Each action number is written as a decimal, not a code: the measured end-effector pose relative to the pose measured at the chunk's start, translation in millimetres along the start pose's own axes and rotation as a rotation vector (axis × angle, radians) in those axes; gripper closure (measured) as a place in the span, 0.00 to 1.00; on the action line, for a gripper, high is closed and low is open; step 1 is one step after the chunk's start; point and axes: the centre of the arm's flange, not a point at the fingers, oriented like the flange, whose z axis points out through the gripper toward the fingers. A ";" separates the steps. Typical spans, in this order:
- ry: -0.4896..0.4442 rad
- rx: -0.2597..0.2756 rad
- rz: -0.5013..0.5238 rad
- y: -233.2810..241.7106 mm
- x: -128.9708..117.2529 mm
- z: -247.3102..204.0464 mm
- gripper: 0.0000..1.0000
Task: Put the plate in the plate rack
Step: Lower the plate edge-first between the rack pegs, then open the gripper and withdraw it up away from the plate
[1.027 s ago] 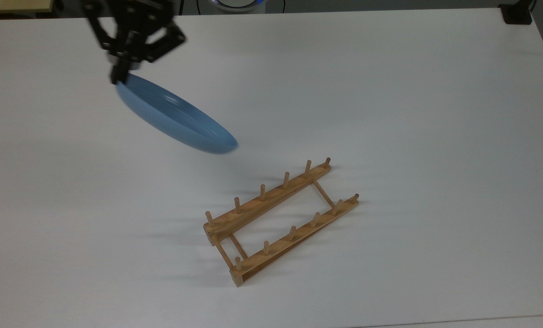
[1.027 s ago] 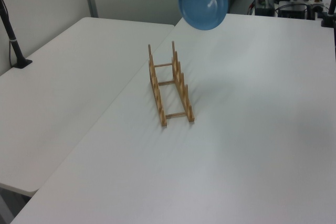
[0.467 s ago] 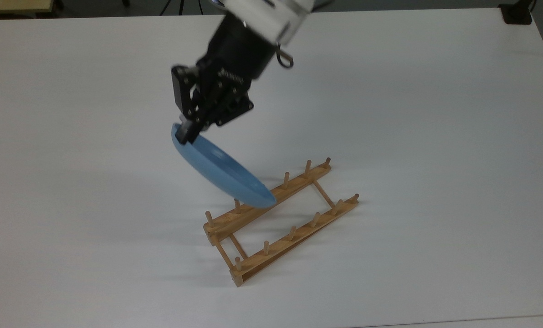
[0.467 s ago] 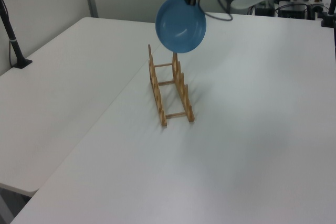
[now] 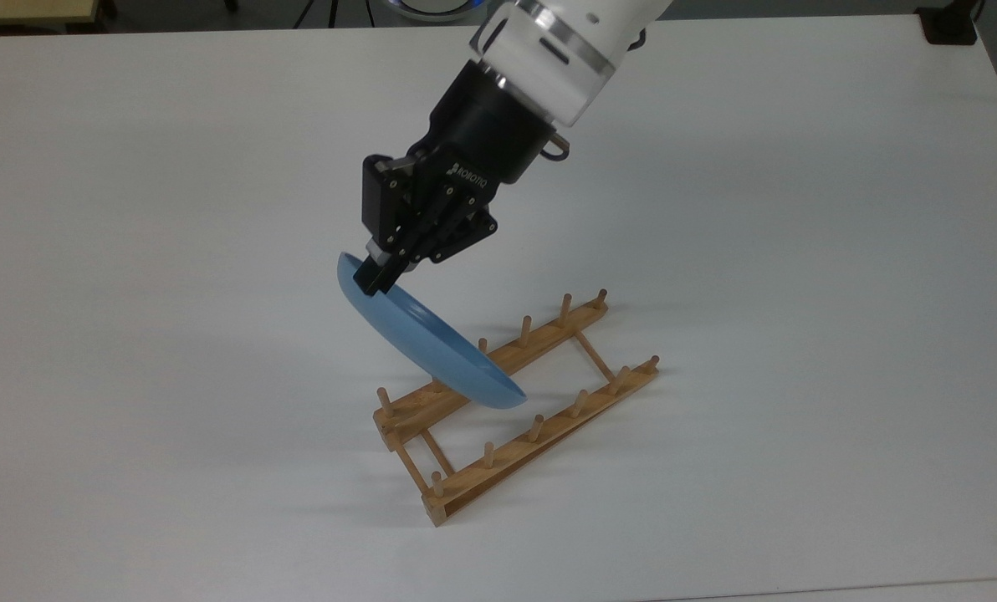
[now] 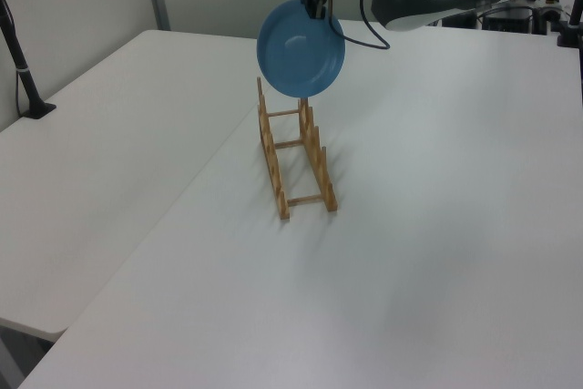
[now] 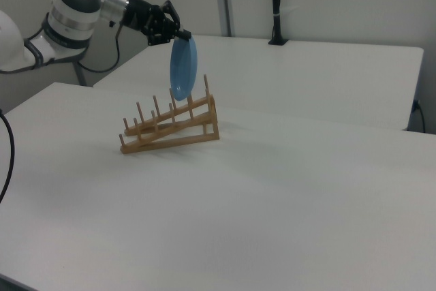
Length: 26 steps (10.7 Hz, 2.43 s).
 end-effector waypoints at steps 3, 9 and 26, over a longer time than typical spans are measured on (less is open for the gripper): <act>-0.007 -0.037 -0.026 -3.1 5.0 -11.7 0.96; -0.102 -0.091 -0.062 -14.7 1.2 -11.6 0.96; -0.129 -0.220 -0.057 -68.9 30.5 -5.4 0.96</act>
